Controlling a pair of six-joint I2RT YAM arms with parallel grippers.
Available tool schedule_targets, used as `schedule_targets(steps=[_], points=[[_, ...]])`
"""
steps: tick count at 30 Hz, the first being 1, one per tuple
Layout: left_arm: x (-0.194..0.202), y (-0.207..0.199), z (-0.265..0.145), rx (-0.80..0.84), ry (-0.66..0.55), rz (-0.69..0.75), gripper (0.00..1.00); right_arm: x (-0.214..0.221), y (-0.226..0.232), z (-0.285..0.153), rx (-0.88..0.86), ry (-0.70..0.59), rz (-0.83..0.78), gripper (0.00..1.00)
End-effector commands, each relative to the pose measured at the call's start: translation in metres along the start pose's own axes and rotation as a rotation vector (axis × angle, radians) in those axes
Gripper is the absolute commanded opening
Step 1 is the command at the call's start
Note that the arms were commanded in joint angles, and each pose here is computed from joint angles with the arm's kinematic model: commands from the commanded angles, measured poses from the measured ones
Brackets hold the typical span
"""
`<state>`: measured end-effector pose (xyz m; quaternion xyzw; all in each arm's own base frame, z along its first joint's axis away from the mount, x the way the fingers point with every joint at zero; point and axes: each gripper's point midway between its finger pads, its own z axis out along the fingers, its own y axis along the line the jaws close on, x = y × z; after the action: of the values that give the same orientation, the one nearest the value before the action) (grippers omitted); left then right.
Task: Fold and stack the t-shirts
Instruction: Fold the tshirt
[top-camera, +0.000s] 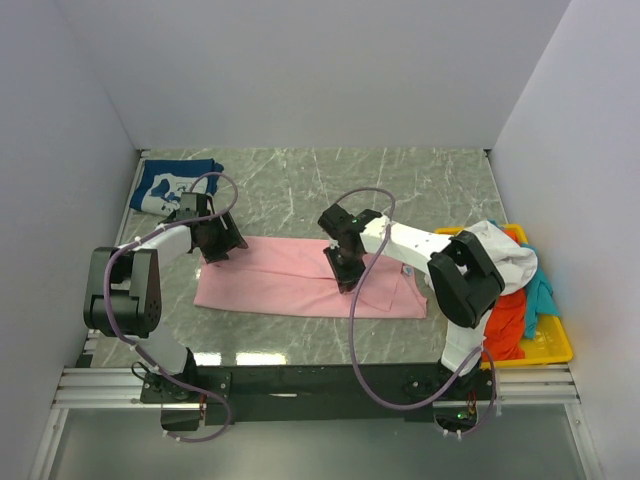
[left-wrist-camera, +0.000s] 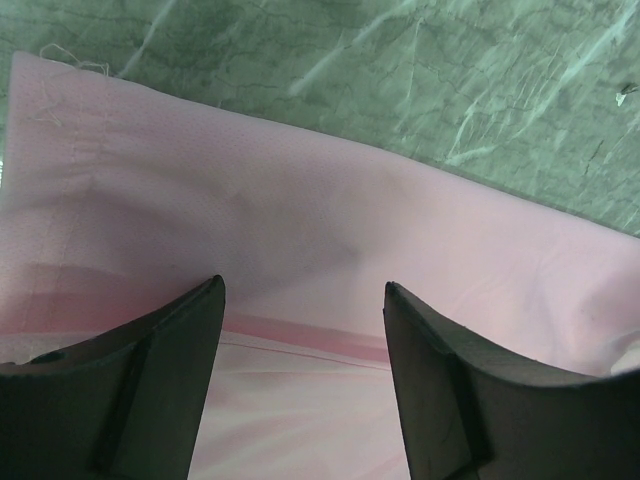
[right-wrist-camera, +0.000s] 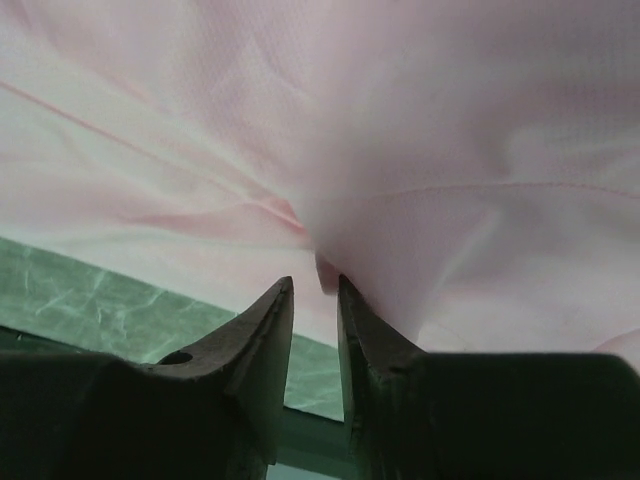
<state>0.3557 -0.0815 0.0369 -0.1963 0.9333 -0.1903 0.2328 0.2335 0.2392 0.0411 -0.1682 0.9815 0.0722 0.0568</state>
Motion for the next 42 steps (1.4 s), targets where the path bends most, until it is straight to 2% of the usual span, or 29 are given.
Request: schedule_targets(steps=[1, 9, 13, 19, 24, 32, 42], points=[[-0.009, -0.009, -0.008, 0.029, -0.036, 0.020, 0.70, -0.020, -0.002, 0.001, 0.025, -0.079, 0.010, 0.33], [-0.007, -0.006, -0.010, 0.024, -0.038, 0.023, 0.71, -0.008, -0.014, 0.021, 0.072, -0.042, 0.018, 0.33], [-0.007, -0.007, -0.010, 0.026, -0.038, 0.023, 0.71, -0.002, -0.017, 0.026, 0.083, -0.030, 0.028, 0.29], [-0.006, -0.007, -0.011, 0.029, -0.037, 0.023, 0.71, 0.000, -0.021, 0.022, 0.098, -0.042, 0.034, 0.12], [-0.006, -0.006, -0.011, 0.027, -0.036, 0.026, 0.71, -0.006, -0.015, 0.006, 0.077, -0.058, 0.034, 0.03], [-0.004, -0.006, -0.011, 0.029, -0.034, 0.020, 0.70, 0.000, 0.013, -0.018, -0.060, 0.013, 0.001, 0.02], [-0.003, -0.005, -0.012, 0.026, -0.035, 0.018, 0.70, 0.012, 0.037, -0.002, -0.210, 0.096, 0.001, 0.08]])
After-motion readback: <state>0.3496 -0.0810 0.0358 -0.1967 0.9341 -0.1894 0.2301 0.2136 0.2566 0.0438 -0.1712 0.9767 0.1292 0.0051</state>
